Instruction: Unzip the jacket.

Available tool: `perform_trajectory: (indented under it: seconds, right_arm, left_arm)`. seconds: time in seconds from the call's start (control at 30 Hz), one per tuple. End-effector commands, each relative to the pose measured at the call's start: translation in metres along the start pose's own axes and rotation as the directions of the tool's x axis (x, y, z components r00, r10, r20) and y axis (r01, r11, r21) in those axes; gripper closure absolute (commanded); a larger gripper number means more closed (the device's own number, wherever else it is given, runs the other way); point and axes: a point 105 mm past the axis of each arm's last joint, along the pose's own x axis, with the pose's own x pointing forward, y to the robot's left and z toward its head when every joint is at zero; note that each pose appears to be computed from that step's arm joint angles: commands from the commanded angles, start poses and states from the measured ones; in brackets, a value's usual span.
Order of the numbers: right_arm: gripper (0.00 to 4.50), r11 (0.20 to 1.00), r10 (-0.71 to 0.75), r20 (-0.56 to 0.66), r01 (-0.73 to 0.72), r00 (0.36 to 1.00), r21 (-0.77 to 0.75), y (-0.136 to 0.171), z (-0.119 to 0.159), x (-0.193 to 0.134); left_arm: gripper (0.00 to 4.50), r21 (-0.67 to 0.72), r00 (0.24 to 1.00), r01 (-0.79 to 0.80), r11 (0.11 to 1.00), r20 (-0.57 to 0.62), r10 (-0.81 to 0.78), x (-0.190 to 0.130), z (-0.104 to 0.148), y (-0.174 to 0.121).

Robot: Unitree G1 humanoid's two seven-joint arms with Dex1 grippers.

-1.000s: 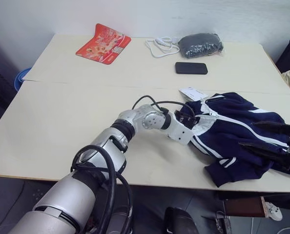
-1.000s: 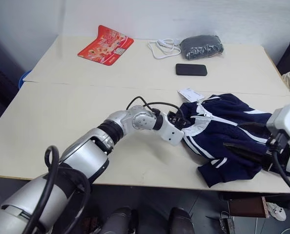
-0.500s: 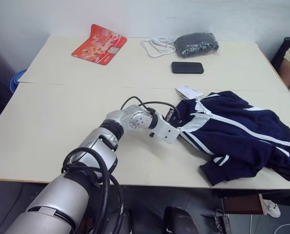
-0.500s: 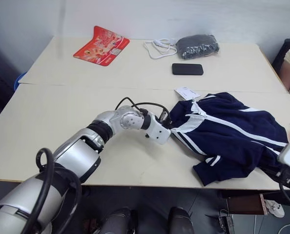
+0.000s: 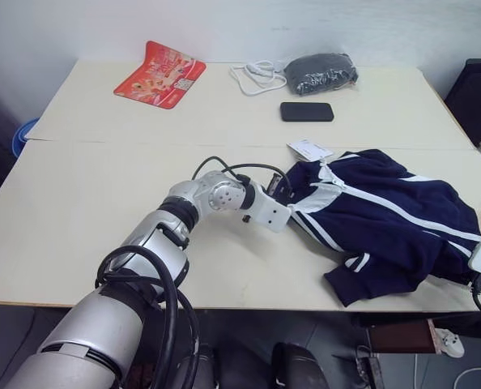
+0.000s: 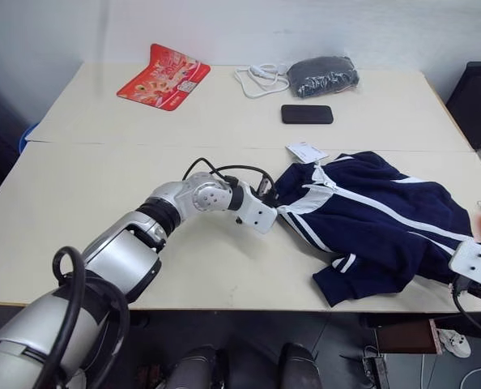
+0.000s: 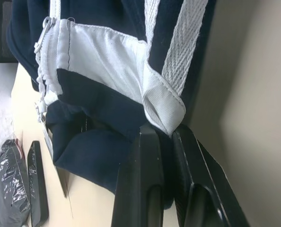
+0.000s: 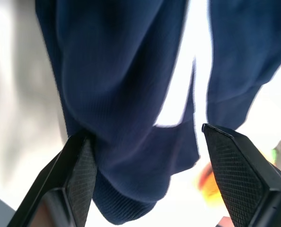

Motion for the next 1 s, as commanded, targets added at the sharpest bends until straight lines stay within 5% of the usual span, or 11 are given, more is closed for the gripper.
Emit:
perform_trajectory:
  seconds: [0.03, 0.37, 0.7, 1.0]
  right_arm:
    - [1.37, 1.0, -0.017, -0.019, 0.017, 1.0, 0.009, -0.01, -0.007, 0.004]
    - [4.46, 0.998, 0.009, 0.111, -0.002, 0.994, -0.062, -0.014, 0.035, 0.006]
    - [4.46, 0.976, 0.031, 0.316, 0.039, 0.948, -0.214, -0.011, 0.122, 0.043]
    - [4.46, 0.945, 0.247, 0.496, -0.092, 0.833, -0.315, 0.025, 0.173, 0.031]
  left_arm:
    - [4.5, 0.008, 0.999, -0.05, 0.999, 0.009, 0.05, -0.003, 0.002, 0.014]
    - [4.5, -0.046, 0.998, -0.059, 0.997, -0.03, 0.058, -0.034, -0.024, 0.004]
    - [4.5, -0.118, 0.988, -0.095, 0.988, -0.133, 0.079, -0.112, -0.065, -0.018]
    - [4.5, -0.095, 0.979, -0.069, 0.993, -0.198, 0.049, -0.177, -0.023, -0.074]
